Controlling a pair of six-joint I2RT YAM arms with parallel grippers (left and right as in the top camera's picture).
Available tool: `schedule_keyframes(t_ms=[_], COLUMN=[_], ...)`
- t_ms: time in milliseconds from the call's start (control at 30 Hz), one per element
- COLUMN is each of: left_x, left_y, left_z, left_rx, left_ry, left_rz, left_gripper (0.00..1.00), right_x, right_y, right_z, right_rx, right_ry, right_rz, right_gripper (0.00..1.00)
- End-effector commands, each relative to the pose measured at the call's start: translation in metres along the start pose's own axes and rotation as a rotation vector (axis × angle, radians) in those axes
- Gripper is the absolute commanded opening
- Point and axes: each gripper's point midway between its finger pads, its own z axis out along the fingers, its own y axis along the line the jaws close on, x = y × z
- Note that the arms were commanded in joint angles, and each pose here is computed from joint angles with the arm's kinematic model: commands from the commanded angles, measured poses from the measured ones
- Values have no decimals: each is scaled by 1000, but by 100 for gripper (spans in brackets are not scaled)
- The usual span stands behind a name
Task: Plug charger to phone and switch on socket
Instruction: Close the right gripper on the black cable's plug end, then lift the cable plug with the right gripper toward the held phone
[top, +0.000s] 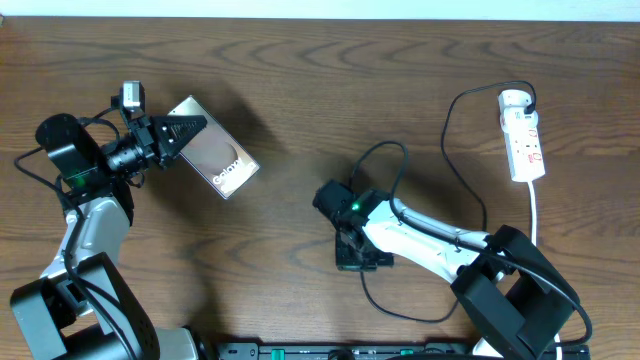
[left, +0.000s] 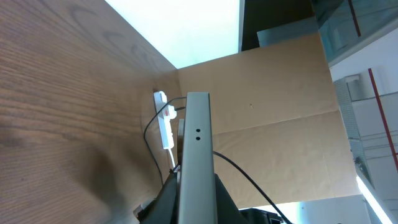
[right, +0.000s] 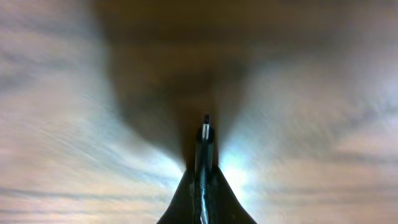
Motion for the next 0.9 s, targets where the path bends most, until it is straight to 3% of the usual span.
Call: schedule_keyframes(t_ms=[0,467,867], left_x=[2,2,2], left_y=[-5,-5,-5], left_z=[-2,-2,-2], left_rx=[13,13,13], left_ry=[21,21,21], left_rz=[22,21,22], left_gripper=[7,7,7], right_x=[14,36,10], right_y=[-10,-6,0], right_z=[4,19,8], right_rx=[42,8,-25], right_ry=[61,119,58], right_rz=[13,-7,8], right_gripper=[1,1,1])
